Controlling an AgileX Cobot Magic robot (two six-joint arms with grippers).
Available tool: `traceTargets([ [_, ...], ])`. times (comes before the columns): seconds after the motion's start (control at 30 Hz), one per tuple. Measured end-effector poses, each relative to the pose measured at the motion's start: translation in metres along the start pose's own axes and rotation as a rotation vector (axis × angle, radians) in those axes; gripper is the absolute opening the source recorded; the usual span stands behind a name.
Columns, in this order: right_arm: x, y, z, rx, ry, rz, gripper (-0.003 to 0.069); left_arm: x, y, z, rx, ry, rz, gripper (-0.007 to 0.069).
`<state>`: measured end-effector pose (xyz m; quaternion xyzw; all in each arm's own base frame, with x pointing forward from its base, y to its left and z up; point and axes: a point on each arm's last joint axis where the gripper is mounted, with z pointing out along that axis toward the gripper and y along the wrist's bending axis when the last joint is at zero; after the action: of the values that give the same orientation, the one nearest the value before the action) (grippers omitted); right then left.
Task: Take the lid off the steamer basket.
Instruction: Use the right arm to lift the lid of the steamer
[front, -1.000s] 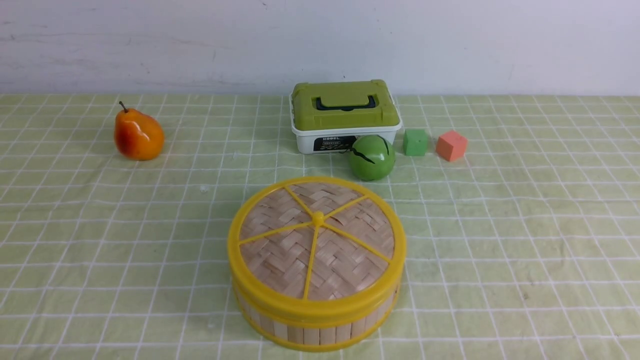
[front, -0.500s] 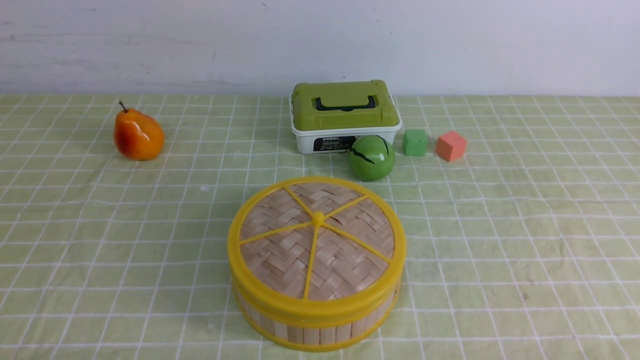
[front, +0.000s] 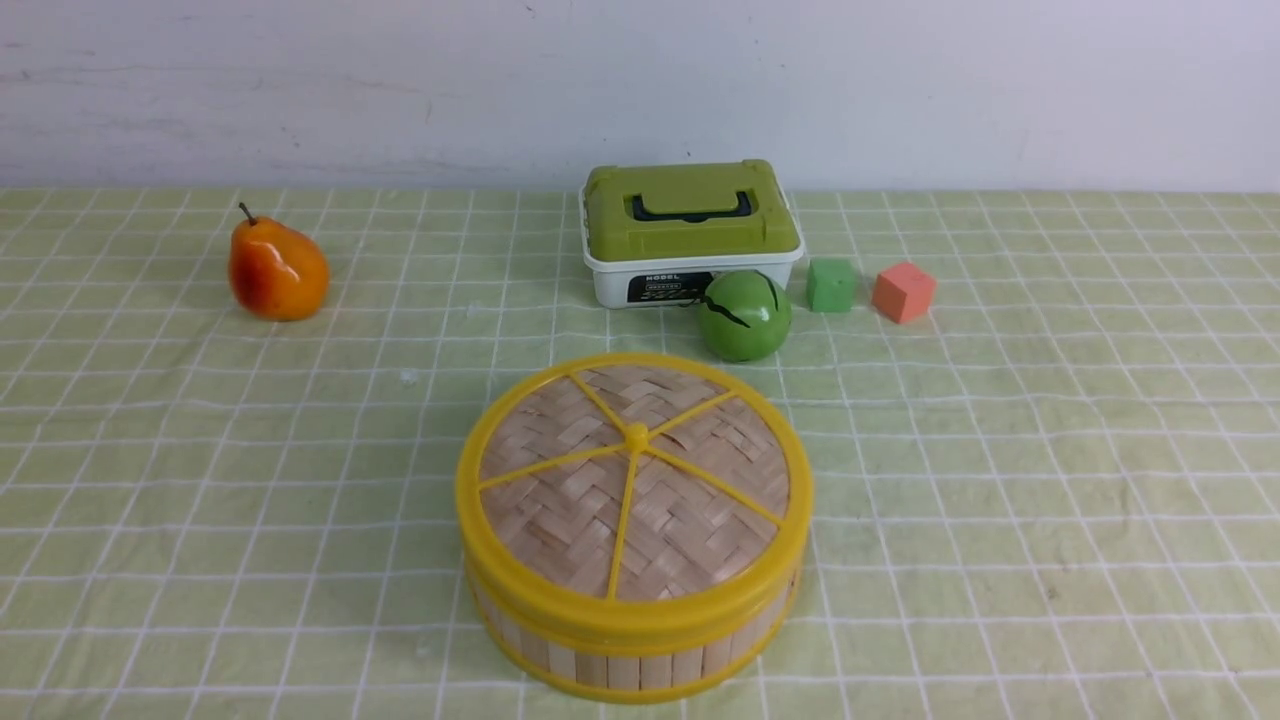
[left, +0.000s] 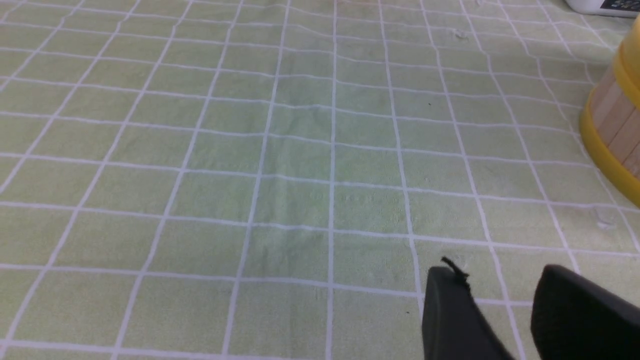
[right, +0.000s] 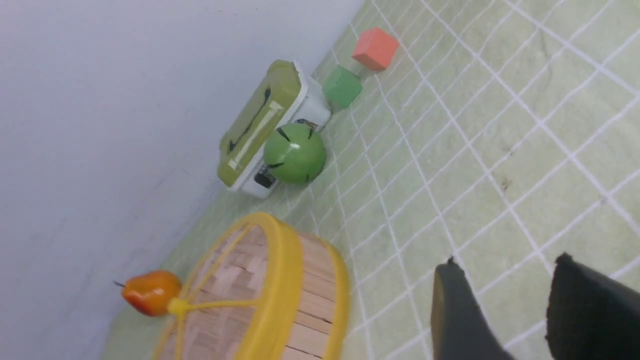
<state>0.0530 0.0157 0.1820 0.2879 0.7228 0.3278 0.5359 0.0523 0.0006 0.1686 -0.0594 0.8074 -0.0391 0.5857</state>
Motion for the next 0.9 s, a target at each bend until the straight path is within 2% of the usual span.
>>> traceTargets([
  [0.13, -0.016, 0.027, -0.009, -0.008, 0.033, -0.212, 0.02, 0.0, 0.0, 0.0, 0.0, 0.0, 0.0, 0.0239],
  [0.17, -0.029, 0.045, -0.012, 0.02, 0.081, -0.329, 0.0145, 0.0, 0.0, 0.0, 0.0, 0.0, 0.0, 0.0239],
  [0.2, -0.034, 0.051, -0.014, 0.028, 0.068, -0.339, 0.0138, 0.0, 0.0, 0.0, 0.0, 0.0, 0.0, 0.0239],
  [0.23, -0.048, 0.069, -0.013, 0.06, 0.16, -0.477, 0.0076, 0.0, 0.0, 0.0, 0.0, 0.0, 0.0, 0.0239],
  [0.27, -0.054, 0.076, -0.012, 0.071, 0.178, -0.511, 0.0044, 0.0, 0.0, 0.0, 0.0, 0.0, 0.0, 0.0239],
  [0.33, -0.075, 0.103, -0.009, 0.106, 0.307, -0.67, -0.0006, 0.0, 0.0, 0.0, 0.0, 0.0, 0.0, 0.0239],
  [0.47, -0.103, 0.137, 0.012, 0.12, 0.516, -0.833, -0.0017, 0.0, 0.0, 0.0, 0.0, 0.0, 0.0, 0.0239],
  [0.63, -0.126, 0.168, 0.047, 0.073, 0.669, -0.91, -0.0006, 0.0, 0.0, 0.0, 0.0, 0.0, 0.0, 0.0239],
  [0.8, -0.123, 0.194, 0.095, -0.005, 0.796, -1.003, -0.0003, 0.0, 0.0, 0.0, 0.0, 0.0, 0.0, 0.0239],
  [0.9, -0.106, 0.213, 0.126, -0.044, 0.875, -1.074, 0.0, 0.0, 0.0, 0.0, 0.0, 0.0, 0.0, 0.0239],
])
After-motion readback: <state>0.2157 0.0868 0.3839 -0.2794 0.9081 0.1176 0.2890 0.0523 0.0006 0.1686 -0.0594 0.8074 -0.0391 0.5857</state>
